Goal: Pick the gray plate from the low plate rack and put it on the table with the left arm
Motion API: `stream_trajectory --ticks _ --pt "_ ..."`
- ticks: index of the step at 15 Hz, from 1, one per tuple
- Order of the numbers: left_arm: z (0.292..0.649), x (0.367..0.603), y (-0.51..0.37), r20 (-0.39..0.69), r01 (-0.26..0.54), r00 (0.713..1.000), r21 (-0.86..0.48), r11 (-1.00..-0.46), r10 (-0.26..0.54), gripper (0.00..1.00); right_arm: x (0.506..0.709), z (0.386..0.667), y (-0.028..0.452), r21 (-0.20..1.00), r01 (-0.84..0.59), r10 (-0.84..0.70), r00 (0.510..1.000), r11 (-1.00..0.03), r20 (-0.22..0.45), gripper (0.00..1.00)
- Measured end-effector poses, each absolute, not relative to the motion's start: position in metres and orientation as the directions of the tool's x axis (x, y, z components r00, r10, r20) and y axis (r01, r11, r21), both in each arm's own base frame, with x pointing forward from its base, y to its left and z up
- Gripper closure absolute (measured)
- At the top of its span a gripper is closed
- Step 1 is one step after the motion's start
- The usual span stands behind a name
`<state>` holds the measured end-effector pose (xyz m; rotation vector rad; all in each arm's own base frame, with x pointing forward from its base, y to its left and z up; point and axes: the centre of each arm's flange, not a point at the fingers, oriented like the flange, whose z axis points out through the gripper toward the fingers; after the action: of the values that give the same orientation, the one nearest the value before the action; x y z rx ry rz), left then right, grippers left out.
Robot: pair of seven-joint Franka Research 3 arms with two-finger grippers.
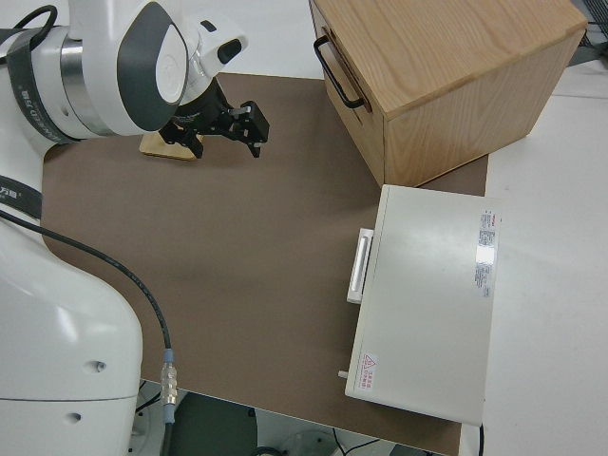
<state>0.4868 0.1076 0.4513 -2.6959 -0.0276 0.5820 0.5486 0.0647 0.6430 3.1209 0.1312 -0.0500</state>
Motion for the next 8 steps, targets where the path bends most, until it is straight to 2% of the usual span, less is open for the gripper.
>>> stream_trajectory --ticks 2,3,6,7,8 --pt "0.4505 0.4876 0.1187 -0.378 -0.041 0.919 -0.37 -0.928 0.11 0.54 0.5486 0.643 0.0647 0.016 0.084 0.084 0.996 -0.996 -0.033 0.01" --pt "0.4503 0.4881 0.1193 -0.374 -0.038 0.921 -0.368 -0.929 0.11 0.64 0.5486 0.643 0.0647 0.016 0.084 0.084 0.996 -0.996 -0.033 0.01" --pt "0.4493 0.4898 0.1162 -0.37 -0.042 0.923 -0.368 -0.929 0.105 0.89 0.5486 0.643 0.0647 0.016 0.084 0.084 0.996 -0.996 -0.033 0.01" --pt "0.4489 0.49 0.116 -0.37 -0.042 0.923 -0.368 -0.929 0.105 0.89 0.5486 0.643 0.0647 0.016 0.084 0.084 0.996 -0.996 -0.033 0.01" --pt "0.4488 0.4904 0.1157 -0.367 -0.037 0.924 -0.367 -0.929 0.108 0.94 0.5486 0.643 0.0647 0.016 0.084 0.084 0.996 -0.996 -0.033 0.01"
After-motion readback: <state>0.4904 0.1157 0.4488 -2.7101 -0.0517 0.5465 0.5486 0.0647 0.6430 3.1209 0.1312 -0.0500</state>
